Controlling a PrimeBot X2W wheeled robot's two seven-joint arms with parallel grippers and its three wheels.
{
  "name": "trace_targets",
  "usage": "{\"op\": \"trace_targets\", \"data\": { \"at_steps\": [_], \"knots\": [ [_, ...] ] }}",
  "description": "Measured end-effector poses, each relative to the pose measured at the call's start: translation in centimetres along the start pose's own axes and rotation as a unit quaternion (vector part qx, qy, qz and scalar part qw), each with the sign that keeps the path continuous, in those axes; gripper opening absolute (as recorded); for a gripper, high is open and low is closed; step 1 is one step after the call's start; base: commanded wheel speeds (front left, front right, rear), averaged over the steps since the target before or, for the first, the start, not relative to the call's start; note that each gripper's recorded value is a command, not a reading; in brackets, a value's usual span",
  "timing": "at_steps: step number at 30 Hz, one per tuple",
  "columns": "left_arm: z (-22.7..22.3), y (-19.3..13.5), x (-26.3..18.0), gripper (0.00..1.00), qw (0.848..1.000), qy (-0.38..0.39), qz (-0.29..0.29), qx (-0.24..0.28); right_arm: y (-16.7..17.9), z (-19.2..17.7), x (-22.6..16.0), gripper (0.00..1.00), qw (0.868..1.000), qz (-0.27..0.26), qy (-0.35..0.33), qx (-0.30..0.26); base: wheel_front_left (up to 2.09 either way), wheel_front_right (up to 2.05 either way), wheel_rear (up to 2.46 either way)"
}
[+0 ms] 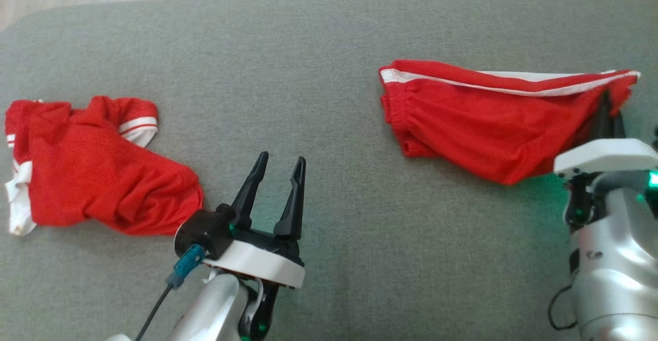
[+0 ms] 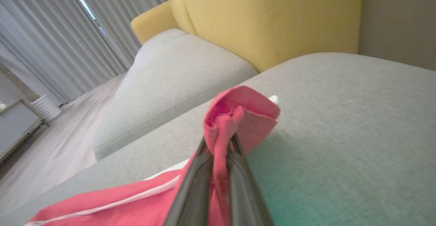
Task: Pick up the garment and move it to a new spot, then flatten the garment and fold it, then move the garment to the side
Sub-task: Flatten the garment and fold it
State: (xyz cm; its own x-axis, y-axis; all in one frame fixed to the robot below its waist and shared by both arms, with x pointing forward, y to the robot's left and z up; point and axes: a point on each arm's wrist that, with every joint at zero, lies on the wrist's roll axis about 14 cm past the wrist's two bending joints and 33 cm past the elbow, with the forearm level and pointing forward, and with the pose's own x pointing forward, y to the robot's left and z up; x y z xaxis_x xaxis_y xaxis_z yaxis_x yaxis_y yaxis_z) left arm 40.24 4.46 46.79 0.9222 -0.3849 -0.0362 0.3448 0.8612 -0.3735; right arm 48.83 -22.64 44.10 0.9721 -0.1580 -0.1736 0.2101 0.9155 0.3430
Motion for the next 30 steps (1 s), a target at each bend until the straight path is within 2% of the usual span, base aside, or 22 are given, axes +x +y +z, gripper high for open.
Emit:
{"op": "trace_targets", "data": {
  "at_steps": [7,17,23,30],
  "knots": [
    [0.5,0.5,-0.6,1.0,1.0,-0.007,0.01,0.004,6.3,0.3,0.3,0.0,0.996,0.091,-0.004,-0.001,0.0,0.0,0.0],
    [1.0,1.3,-2.0,1.0,0.999,-0.012,0.029,0.009,16.0,-2.2,-1.7,0.0,0.972,0.232,0.029,-0.02,0.0,0.0,0.0],
    [1.1,2.1,-2.8,1.0,0.999,-0.014,0.047,0.008,18.9,-4.3,-3.2,0.0,0.958,0.28,0.057,-0.033,0.0,0.0,0.0],
    [0.7,2.6,-3.3,1.0,0.998,-0.009,0.058,0.003,19.7,-8.1,-5.0,0.0,0.942,0.31,0.107,-0.071,0.0,0.0,0.0]
  ]
}}
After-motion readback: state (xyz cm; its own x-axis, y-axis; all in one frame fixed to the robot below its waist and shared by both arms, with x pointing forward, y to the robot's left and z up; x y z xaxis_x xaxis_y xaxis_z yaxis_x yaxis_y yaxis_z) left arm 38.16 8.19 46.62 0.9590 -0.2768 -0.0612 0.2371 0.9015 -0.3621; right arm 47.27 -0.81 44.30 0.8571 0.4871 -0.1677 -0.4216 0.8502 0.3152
